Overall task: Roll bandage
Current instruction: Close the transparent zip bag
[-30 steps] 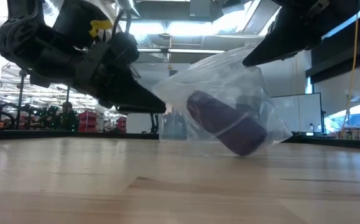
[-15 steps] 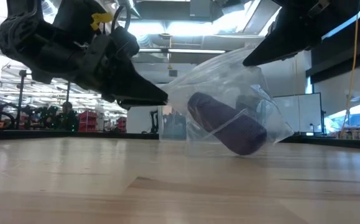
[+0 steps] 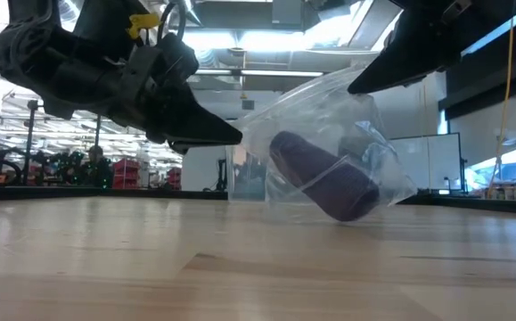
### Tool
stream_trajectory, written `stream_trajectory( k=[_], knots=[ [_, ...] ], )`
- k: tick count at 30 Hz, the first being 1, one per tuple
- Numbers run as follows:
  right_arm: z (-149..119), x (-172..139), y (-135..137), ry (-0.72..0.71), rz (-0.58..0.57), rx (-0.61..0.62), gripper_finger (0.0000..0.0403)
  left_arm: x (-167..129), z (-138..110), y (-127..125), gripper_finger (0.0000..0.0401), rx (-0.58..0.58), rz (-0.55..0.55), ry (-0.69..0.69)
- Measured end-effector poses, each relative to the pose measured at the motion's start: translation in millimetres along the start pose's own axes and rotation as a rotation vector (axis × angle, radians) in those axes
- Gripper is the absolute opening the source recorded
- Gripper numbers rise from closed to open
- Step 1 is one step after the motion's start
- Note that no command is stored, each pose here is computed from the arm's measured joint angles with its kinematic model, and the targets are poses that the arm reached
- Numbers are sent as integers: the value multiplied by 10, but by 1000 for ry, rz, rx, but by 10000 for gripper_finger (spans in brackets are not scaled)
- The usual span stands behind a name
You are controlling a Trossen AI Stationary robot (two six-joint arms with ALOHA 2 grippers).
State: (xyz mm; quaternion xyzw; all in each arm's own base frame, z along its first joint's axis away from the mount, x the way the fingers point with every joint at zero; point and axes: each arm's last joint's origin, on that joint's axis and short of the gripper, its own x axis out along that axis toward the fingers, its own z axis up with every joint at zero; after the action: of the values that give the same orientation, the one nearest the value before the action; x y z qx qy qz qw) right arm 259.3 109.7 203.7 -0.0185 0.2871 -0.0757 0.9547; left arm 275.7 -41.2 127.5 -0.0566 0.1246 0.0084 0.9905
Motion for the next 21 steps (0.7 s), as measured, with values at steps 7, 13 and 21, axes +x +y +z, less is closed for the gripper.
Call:
stream_trajectory(
  k=[7,13,21],
  knots=[
    [150,-156,-34,84,29,-18,54,18,43,-33,1,-14,-6,-23],
    [704,-505,-93,83,2,-55,135,5,26,-127,0,-21,-28,-14],
    [973,105,-134,-92,154,-116,171,10,64,-249,0,0,-60,-36]
  ],
)
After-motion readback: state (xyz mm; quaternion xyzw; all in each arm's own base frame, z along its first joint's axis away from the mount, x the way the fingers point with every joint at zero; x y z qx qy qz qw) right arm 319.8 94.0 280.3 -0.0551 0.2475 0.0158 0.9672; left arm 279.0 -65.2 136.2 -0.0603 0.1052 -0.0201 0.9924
